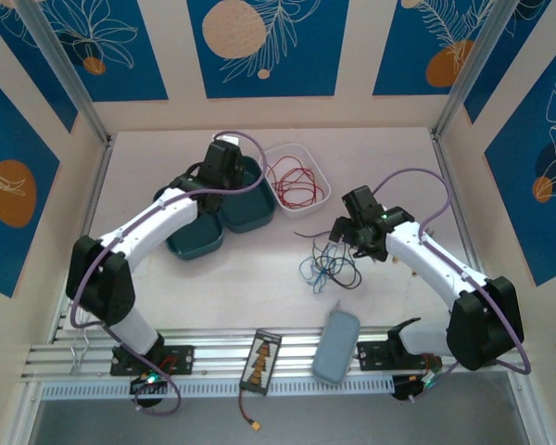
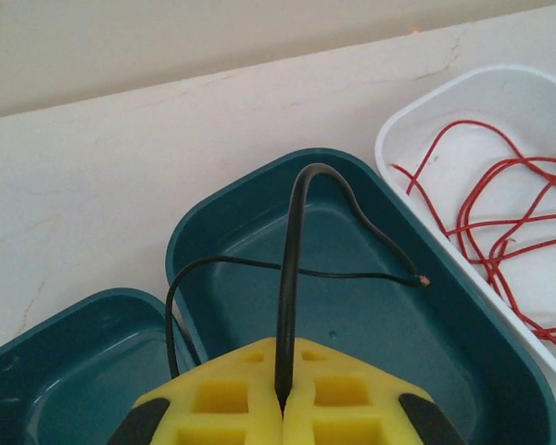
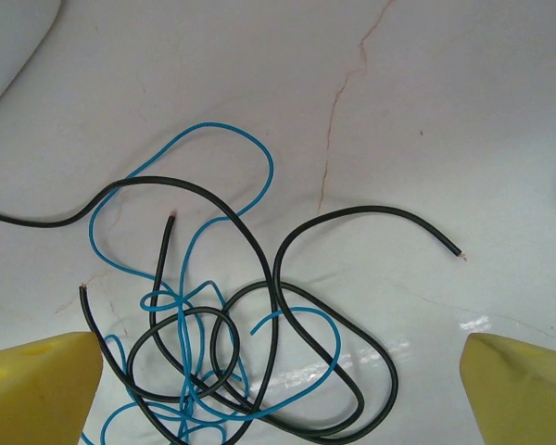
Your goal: Untangle the cables
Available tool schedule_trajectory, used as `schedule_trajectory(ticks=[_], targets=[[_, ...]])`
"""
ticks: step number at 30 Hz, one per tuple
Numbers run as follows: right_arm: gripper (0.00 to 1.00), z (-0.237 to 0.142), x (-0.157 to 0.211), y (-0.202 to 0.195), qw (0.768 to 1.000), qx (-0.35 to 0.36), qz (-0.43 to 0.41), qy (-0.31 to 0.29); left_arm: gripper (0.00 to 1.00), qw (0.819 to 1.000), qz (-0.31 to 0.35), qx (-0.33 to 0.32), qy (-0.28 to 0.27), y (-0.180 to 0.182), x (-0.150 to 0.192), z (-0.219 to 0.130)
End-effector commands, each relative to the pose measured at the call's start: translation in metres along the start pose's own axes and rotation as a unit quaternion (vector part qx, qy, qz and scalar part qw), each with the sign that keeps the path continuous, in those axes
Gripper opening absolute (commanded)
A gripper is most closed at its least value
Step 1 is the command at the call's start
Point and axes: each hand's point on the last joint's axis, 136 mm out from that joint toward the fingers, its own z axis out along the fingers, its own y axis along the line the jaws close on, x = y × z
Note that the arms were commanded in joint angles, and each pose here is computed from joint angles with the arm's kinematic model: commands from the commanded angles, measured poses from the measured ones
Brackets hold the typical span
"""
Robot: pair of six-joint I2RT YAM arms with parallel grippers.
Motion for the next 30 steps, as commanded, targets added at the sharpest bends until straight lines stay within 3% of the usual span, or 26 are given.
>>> schedule_trajectory(ticks=[1, 20, 30], targets=[[0.99, -0.002, 0.003, -0.008, 1.000, 0.009, 0.013, -0.001, 0.00, 0.999, -0.031, -0.025, -0.010, 0.006, -0.008, 0.012], [0.99, -0.013, -0.007, 0.004, 1.000, -0.006, -0.002, -0.002, 0.10, 0.991, -0.057, 0.026, 0.117, -0.035, 0.075, 0.066], [0.99, -0.010, -0.004, 0.008, 1.000, -0.011, -0.007, 0.009, 0.37, 0.984, -0.070, 0.068, 0.146, -0.056, 0.091, 0.073]])
